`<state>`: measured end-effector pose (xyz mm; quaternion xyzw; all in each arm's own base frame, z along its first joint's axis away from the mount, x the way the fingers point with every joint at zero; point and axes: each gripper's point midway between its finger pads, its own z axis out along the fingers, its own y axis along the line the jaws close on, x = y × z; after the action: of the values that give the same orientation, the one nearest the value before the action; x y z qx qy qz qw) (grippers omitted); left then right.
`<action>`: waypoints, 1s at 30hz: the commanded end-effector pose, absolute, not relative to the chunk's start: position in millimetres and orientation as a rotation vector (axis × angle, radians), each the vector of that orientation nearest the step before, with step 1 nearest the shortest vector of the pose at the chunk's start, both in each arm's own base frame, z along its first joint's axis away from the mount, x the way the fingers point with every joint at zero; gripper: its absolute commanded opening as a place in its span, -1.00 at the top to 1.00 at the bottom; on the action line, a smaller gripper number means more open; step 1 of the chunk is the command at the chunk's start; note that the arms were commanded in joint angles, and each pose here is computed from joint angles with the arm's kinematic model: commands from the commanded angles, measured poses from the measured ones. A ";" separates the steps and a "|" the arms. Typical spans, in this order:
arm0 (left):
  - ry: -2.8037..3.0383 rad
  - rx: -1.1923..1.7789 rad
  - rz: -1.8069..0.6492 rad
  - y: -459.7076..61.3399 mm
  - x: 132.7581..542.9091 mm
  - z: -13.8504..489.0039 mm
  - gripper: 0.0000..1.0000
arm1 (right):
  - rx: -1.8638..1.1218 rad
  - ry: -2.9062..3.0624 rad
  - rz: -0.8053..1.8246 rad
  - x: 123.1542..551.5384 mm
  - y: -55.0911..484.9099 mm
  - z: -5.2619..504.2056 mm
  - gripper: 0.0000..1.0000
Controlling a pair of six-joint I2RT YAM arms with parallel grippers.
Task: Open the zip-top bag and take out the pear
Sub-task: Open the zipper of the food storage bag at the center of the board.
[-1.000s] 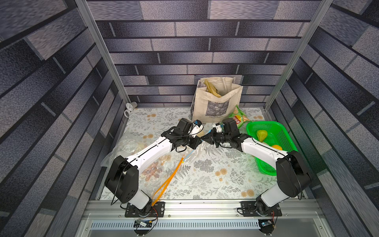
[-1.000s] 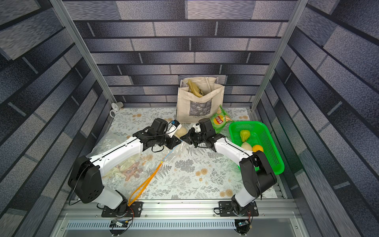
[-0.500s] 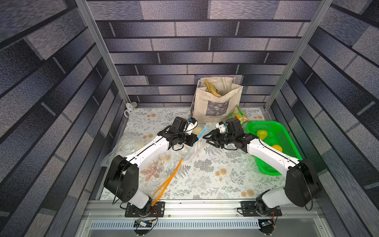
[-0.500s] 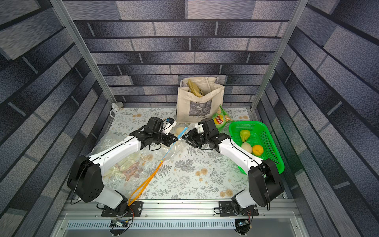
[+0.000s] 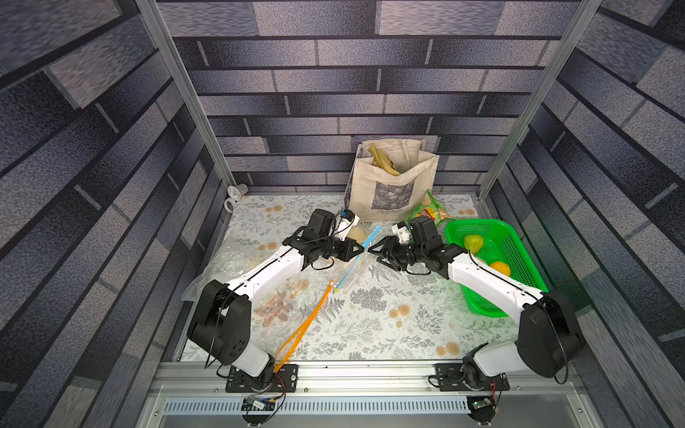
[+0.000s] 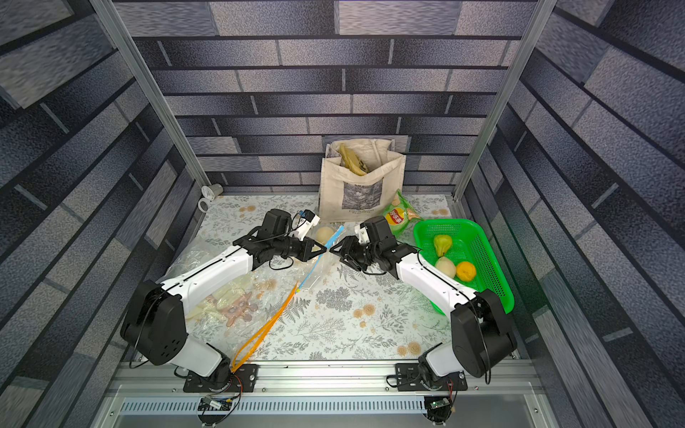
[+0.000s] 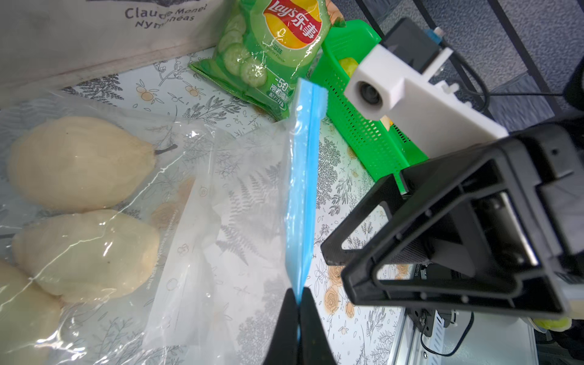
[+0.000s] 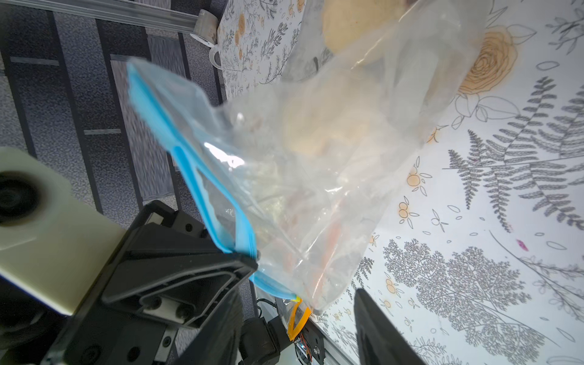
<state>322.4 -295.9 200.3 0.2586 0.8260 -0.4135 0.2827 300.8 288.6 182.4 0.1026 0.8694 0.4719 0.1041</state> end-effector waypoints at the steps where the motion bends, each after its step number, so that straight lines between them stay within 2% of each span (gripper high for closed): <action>1: 2.171 0.717 -1.178 -300.5 316.4 209.0 1.00 | 0.322 2.513 1.406 310.8 291.3 181.1 -0.15; 24: 2.166 0.782 -1.228 -305.1 307.3 206.6 1.00 | 0.355 2.425 1.431 324.6 293.3 188.1 -0.25; 26: 2.170 0.787 -1.230 -306.3 307.1 206.1 1.00 | 0.359 2.426 1.421 325.0 292.3 188.8 -0.17; 30: 2.157 0.755 -1.227 -305.1 310.9 210.4 1.00 | 0.375 2.467 1.412 324.6 293.9 178.8 0.18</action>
<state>311.7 -302.4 207.1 0.2738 0.8096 -0.4453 0.2670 320.4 292.0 184.8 0.1263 0.8486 0.4941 0.1409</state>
